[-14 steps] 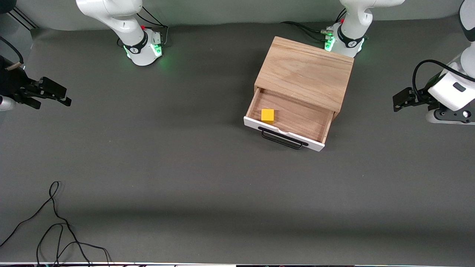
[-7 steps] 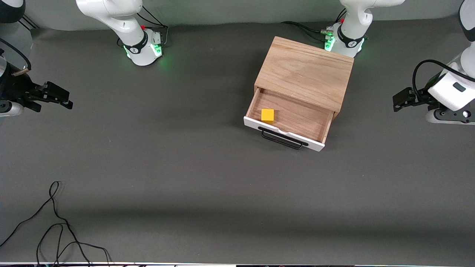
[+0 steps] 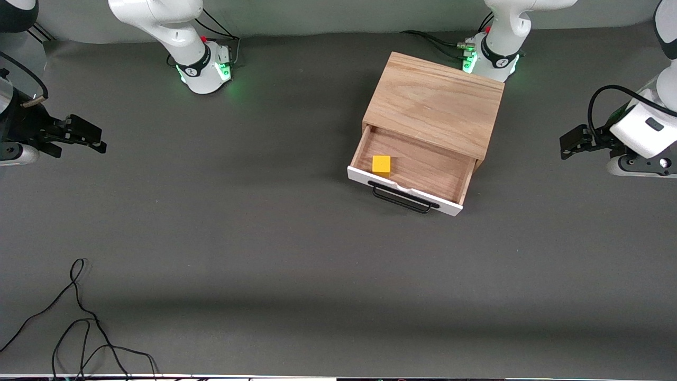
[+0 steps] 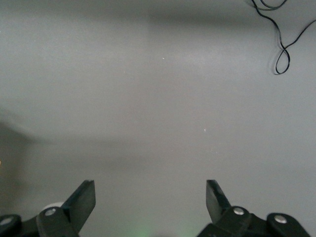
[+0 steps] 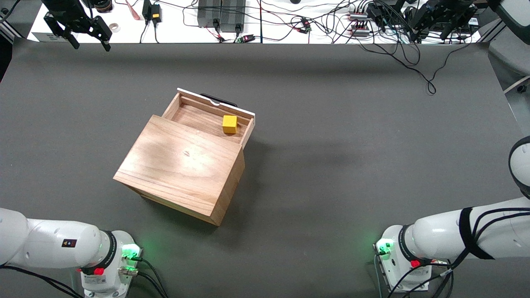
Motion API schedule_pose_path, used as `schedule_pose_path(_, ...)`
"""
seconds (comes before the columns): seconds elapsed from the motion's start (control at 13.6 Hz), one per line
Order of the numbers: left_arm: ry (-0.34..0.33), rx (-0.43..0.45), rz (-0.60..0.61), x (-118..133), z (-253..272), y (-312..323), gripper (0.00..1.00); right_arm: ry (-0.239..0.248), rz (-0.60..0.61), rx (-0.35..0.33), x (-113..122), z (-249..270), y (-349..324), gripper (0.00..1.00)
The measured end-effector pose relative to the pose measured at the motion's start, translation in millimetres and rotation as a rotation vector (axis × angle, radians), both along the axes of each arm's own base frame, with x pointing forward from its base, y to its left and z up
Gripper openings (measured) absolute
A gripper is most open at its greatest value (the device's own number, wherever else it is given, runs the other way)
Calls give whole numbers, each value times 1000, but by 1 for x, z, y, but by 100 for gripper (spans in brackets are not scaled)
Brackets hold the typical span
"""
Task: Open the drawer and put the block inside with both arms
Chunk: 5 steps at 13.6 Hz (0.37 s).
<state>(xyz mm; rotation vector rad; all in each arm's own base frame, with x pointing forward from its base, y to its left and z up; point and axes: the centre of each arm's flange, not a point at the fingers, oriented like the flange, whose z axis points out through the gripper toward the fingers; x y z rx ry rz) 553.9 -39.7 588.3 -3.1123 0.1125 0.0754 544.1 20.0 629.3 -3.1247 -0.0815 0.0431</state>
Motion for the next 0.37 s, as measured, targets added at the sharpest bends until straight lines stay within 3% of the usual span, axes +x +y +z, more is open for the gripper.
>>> schedule_pose_path(0.37, 0, 0, 0, 0, 0, 0, 100, 2, 3, -1, 0, 0, 1, 100)
